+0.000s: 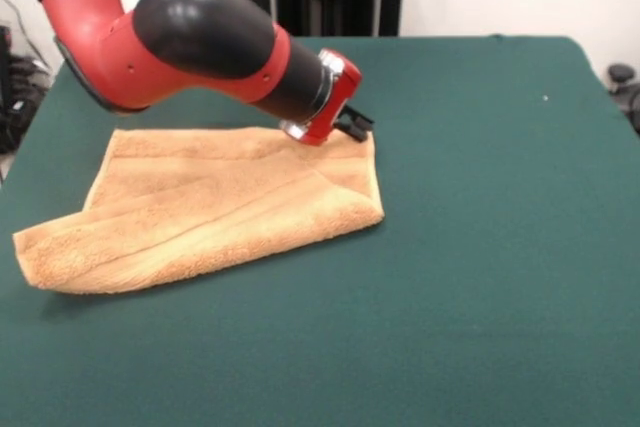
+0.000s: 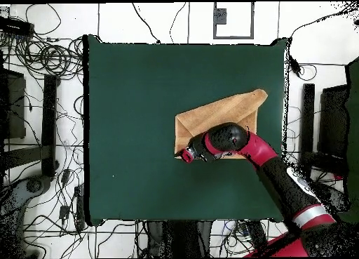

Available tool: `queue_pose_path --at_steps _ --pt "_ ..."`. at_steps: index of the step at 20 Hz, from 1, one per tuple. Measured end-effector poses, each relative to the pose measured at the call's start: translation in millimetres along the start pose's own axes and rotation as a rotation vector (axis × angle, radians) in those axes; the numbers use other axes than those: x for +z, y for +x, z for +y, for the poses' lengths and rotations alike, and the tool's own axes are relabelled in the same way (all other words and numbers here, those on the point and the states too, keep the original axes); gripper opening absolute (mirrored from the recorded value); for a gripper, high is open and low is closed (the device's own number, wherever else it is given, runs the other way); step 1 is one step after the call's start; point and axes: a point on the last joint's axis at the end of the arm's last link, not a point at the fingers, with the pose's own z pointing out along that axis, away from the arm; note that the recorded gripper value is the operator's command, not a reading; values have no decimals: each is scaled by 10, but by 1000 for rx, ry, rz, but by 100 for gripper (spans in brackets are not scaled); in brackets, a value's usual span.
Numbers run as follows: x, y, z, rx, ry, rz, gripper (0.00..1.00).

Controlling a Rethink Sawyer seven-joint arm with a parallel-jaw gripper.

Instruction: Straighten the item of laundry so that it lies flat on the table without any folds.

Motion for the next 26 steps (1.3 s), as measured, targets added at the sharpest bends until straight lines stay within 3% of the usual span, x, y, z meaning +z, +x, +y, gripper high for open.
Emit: queue_pose_path --at_steps 6,13,19,23,26 --pt "197 121 247 -16 -28 -14 0" --pt "489 244 662 -48 -96 11 0" --pt "637 321 857 -59 -136 28 0" --pt "638 371 863 -54 -132 43 0" --pt "525 402 809 -47 -100 51 0"
